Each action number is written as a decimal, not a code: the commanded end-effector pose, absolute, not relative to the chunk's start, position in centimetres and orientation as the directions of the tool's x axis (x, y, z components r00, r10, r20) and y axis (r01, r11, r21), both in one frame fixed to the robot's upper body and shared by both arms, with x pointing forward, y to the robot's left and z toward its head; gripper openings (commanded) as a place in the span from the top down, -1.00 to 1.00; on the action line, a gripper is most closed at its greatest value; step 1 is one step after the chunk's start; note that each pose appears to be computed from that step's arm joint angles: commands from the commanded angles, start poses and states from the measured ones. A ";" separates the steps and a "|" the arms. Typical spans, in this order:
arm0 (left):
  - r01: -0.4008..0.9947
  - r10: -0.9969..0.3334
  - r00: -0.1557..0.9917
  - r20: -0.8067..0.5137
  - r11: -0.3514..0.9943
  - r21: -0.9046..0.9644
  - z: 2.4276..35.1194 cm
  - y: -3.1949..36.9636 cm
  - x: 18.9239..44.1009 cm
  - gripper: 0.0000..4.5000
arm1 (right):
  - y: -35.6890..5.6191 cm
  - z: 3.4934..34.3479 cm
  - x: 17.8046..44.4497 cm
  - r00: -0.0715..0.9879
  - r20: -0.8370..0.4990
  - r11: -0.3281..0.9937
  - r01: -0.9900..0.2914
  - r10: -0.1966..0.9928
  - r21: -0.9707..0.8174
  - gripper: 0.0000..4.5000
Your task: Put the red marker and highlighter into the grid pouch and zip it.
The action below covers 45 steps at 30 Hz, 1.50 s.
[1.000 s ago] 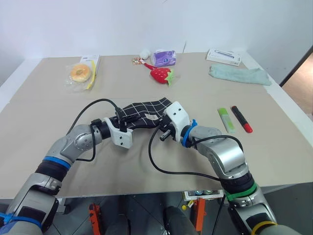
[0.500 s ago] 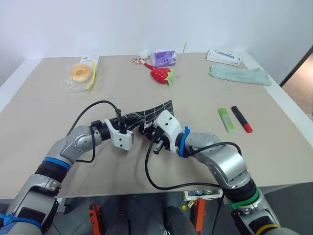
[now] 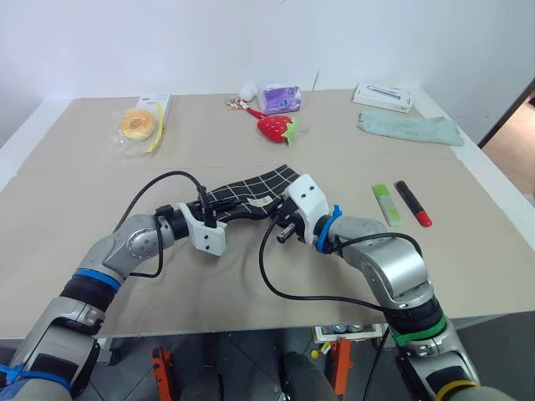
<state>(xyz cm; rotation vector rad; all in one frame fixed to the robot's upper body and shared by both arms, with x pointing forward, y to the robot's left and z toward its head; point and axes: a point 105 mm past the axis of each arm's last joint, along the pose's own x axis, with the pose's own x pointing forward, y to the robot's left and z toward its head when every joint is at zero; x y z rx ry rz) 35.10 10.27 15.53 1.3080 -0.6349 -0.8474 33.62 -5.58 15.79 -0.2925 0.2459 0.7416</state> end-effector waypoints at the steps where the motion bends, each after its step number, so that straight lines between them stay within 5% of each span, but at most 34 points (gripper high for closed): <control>1: 0.133 -0.833 0.553 -0.024 0.060 0.989 16.8 10.2 35.0 1.00 | -5.4 17.1 33.4 0.710 -0.276 0.700 -0.698 0.648 -0.151 0.64; 8: 0.135 -0.831 0.555 -0.029 0.055 0.989 16.7 10.2 35.0 1.00 | -5.6 17.5 33.2 0.705 -0.280 0.704 -0.699 0.651 -0.125 -0.75; 29: 0.140 -0.830 0.557 -0.032 0.056 0.989 16.4 10.1 35.0 1.00 | -6.5 18.0 33.1 0.710 -0.316 0.726 -0.683 0.630 -0.086 -0.75; 37: 0.142 -0.827 0.561 -0.034 0.055 0.988 16.3 10.3 35.0 1.00 | -6.6 18.2 33.4 0.722 -0.313 0.738 -0.669 0.617 -0.090 0.88; 45: 0.142 -0.830 0.557 -0.027 0.063 0.988 16.4 10.0 35.0 1.00 | -4.8 17.8 32.3 0.682 -0.332 0.681 -0.719 0.651 -0.141 0.95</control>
